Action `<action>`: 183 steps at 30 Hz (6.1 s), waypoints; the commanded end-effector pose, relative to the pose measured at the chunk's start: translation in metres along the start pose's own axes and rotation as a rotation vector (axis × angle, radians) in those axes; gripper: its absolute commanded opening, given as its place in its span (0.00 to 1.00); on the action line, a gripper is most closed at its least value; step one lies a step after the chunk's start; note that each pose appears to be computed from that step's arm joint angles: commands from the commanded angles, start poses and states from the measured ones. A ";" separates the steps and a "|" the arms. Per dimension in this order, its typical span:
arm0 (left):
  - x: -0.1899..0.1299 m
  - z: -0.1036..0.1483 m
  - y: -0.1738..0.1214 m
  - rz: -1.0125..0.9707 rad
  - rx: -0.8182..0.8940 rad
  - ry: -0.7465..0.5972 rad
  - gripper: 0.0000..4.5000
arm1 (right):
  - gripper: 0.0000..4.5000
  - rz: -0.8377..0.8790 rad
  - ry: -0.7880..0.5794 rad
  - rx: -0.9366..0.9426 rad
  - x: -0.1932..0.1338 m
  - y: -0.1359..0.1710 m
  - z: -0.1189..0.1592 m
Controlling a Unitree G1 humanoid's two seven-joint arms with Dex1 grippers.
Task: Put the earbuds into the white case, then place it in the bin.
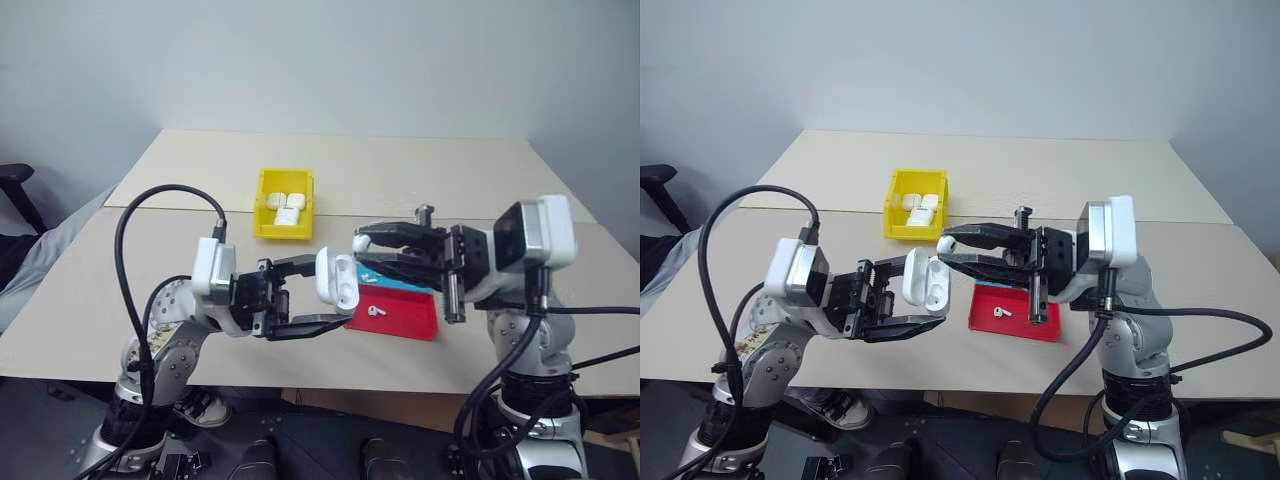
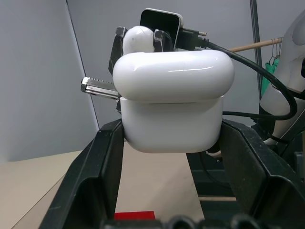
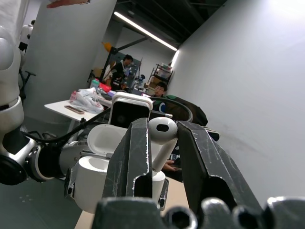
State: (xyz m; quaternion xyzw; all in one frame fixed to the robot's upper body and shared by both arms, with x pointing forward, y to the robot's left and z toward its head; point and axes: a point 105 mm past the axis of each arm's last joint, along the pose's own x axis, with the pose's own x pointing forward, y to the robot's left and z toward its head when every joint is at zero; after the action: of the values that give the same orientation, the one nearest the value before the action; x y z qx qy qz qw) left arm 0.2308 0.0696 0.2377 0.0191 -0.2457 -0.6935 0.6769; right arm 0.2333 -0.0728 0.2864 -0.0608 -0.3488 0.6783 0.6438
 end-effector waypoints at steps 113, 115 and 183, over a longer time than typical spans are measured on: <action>-0.046 -0.045 -0.018 0.374 0.180 0.305 0.61 | 0.60 0.198 1.487 0.049 -0.109 -0.092 -0.182; -0.047 -0.046 -0.018 0.373 0.181 0.308 0.61 | 0.56 0.204 1.484 0.054 -0.109 -0.091 -0.181; -0.031 -0.029 0.010 0.355 0.217 0.204 0.61 | 0.26 -0.269 1.001 0.142 -0.079 -0.128 -0.039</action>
State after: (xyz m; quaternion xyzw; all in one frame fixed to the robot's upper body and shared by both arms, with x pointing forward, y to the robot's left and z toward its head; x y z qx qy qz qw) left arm 0.2521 0.0931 0.1972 0.1285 -0.2316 -0.5249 0.8089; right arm 0.3943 -0.1443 0.2671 -0.3456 0.0899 0.4848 0.7984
